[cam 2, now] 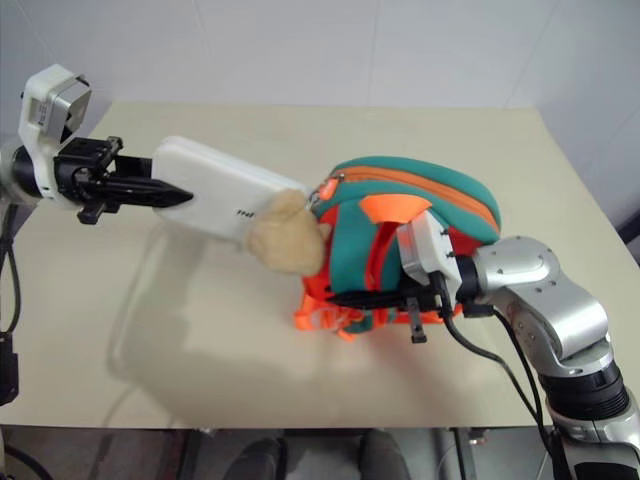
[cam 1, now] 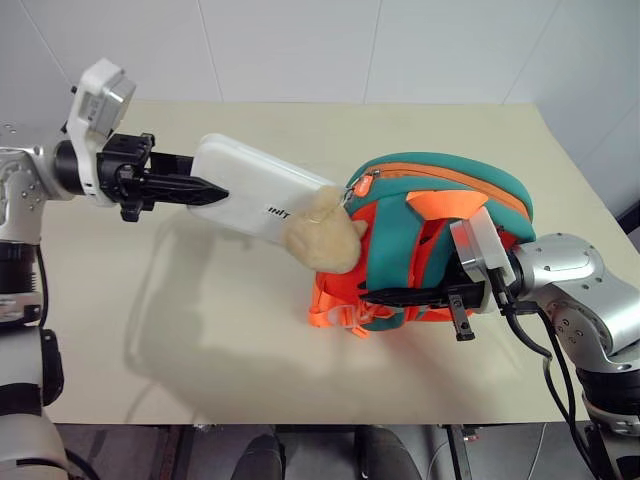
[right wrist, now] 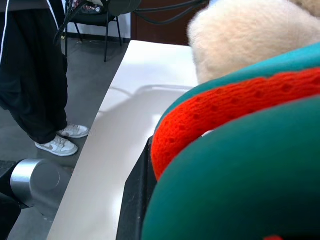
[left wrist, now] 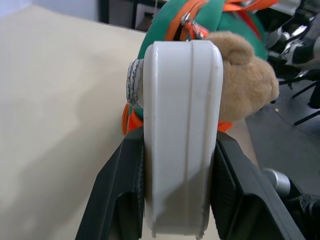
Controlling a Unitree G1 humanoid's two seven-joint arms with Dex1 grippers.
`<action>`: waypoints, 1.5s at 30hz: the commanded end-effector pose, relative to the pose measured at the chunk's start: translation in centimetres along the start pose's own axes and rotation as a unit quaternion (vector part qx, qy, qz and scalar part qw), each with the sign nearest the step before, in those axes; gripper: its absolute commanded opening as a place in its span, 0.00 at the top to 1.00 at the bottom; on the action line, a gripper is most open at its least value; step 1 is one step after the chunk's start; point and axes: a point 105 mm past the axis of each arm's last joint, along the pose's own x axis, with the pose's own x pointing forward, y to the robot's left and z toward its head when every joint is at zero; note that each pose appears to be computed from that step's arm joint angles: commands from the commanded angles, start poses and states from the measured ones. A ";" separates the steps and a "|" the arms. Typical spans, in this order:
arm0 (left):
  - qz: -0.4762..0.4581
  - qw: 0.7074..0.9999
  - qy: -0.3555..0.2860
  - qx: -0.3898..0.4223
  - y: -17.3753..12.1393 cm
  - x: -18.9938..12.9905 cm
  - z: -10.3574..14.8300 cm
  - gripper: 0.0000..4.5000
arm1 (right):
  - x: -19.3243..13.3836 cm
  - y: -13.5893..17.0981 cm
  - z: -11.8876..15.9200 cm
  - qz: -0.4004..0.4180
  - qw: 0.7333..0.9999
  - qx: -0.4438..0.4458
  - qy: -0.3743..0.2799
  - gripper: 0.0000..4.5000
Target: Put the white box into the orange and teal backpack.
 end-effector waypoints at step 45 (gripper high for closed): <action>-0.076 0.997 -0.011 0.030 0.4 17.3 -4.3 0.71 | 1.3 0.0 0.7 -0.005 0.999 -0.038 -0.005 0.89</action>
